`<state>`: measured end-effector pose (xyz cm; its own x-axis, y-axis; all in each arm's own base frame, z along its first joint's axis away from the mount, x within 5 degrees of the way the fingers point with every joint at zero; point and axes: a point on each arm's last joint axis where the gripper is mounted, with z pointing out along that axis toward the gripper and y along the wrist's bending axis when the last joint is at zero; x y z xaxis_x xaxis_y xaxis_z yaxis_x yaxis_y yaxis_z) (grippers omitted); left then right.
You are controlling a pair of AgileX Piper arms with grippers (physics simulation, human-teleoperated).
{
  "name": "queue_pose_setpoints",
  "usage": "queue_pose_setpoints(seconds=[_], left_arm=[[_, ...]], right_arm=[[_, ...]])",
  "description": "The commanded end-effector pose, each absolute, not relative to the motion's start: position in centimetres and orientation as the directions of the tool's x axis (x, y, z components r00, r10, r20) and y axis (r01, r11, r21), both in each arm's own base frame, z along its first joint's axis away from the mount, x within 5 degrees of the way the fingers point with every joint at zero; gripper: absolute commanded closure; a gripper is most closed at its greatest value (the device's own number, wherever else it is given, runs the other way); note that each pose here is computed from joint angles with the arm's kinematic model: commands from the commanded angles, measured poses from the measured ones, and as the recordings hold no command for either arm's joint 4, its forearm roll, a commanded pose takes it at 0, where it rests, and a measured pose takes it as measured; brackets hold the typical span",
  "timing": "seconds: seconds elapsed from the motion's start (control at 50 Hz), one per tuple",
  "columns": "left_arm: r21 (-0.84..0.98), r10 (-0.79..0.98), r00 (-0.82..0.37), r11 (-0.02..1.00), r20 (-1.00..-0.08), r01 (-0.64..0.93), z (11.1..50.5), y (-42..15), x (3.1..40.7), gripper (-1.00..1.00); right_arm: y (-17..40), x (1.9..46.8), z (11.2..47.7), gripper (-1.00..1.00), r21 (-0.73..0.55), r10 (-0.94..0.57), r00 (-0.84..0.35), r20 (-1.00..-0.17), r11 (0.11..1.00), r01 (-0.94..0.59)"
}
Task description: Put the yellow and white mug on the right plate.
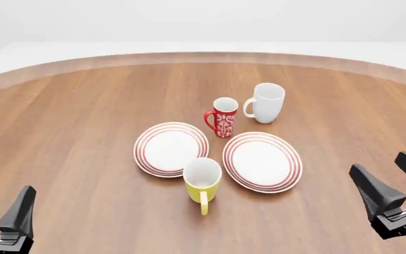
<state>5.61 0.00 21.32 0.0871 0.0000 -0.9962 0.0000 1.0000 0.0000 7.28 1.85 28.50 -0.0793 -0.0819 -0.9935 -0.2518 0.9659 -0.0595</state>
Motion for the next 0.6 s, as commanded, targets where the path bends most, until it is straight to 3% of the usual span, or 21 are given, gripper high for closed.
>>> queue_pose_setpoints(seconds=[0.02, 0.24, 0.44, 0.6], left_arm=[[0.0, 0.0, 0.087, 1.0, -0.996, 0.0, 21.3, 0.0, 5.6, -1.0], [0.0, 0.0, 0.087, 1.0, -0.996, 0.0, 21.3, 0.0, 5.6, -1.0], [0.0, 0.0, 0.087, 1.0, -0.996, 0.0, 21.3, 0.0, 5.6, -1.0], [0.0, 0.0, 0.087, 1.0, -0.996, 0.0, 21.3, 0.0, 5.6, -1.0]], right_arm=[[3.0, 9.5, 30.5, -1.0, 0.029, -0.04, -0.224, -0.974, 0.954, -0.298], [4.6, 10.5, 33.5, -1.0, 0.056, -0.069, -0.305, -0.95, 0.922, -0.383], [5.5, 12.3, 34.0, -1.0, 0.132, -0.032, -0.42, -0.907, 0.926, -0.355], [6.5, 13.2, 35.5, -1.0, 0.161, -0.021, -0.44, -0.898, 0.914, -0.372]])
